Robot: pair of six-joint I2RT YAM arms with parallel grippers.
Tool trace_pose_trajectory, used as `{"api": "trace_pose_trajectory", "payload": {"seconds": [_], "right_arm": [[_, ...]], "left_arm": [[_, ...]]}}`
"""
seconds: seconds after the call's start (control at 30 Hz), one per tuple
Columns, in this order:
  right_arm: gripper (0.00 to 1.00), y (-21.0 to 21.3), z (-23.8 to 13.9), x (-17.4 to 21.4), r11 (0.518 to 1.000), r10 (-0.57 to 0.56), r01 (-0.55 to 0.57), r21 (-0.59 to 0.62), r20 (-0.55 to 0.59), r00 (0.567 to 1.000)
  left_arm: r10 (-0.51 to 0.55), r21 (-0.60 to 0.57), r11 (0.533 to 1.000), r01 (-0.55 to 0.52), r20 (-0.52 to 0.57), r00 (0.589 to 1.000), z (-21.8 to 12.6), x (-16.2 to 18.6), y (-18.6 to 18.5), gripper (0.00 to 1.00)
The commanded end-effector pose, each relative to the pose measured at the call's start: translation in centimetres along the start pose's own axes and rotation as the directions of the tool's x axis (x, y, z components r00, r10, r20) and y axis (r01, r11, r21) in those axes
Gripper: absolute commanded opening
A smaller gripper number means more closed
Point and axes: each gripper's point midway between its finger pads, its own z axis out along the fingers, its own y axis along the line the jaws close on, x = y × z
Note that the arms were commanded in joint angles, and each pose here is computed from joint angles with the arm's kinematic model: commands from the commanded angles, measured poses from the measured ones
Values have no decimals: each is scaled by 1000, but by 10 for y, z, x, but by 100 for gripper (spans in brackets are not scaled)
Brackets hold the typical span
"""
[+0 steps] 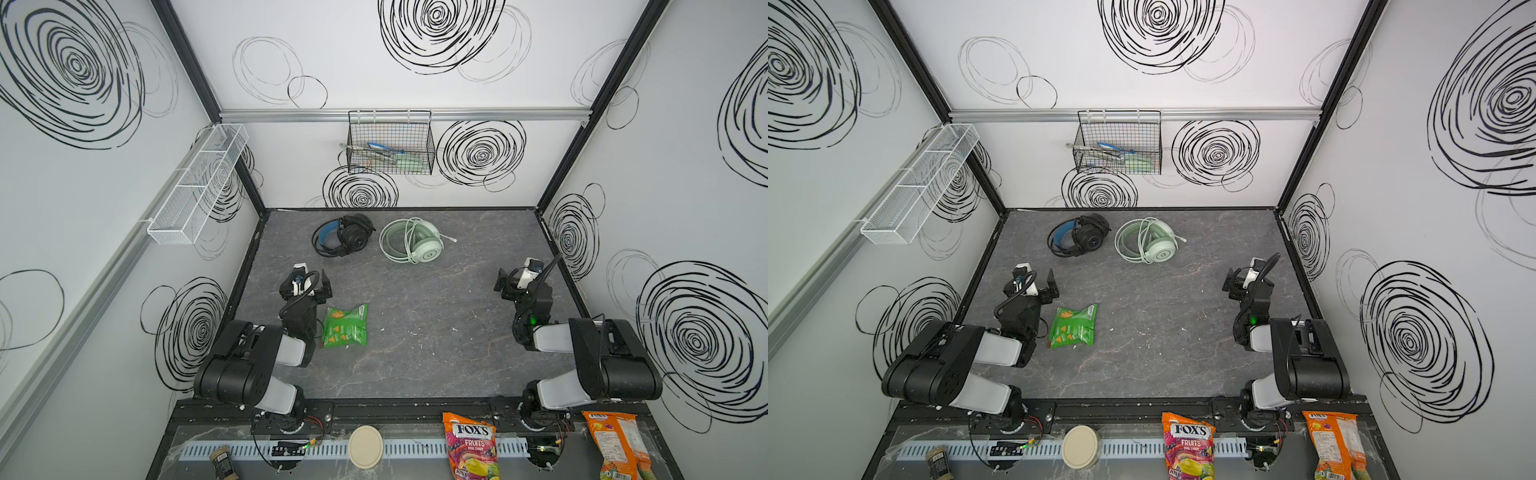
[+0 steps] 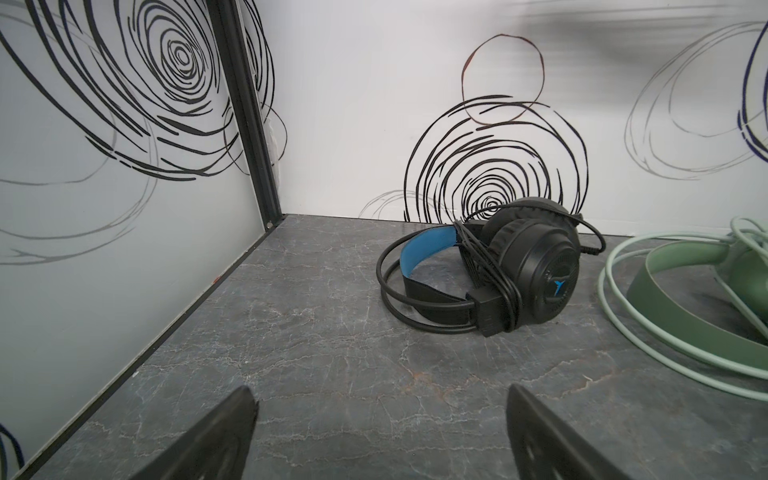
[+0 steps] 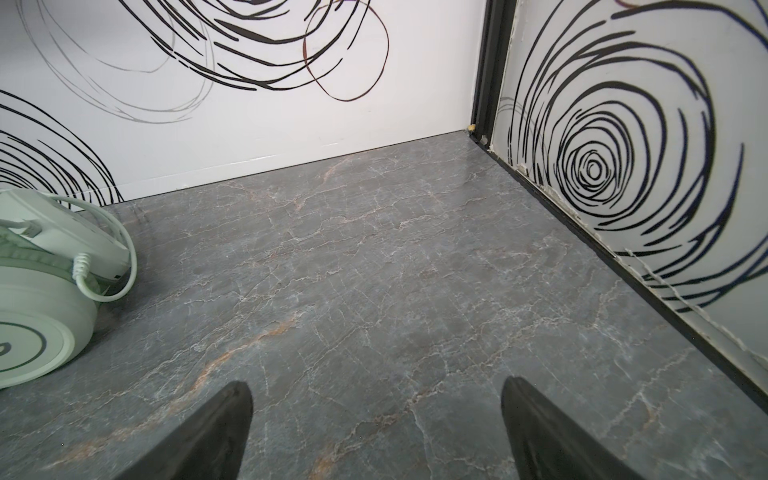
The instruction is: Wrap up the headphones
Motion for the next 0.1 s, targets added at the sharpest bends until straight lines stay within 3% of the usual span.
{"api": "trace_pose_trajectory", "payload": {"seconds": [0.0,0.07], "right_arm": [[97,3,-3,-11,1000,-2,3,-13,55,998],[97,2,-11,-14,1000,-2,2,-2,85,996]], "left_arm": [[-19,36,999,17,68,997,1,-18,-3,96],[-16,33,999,13,72,997,0,-18,-3,96]]}}
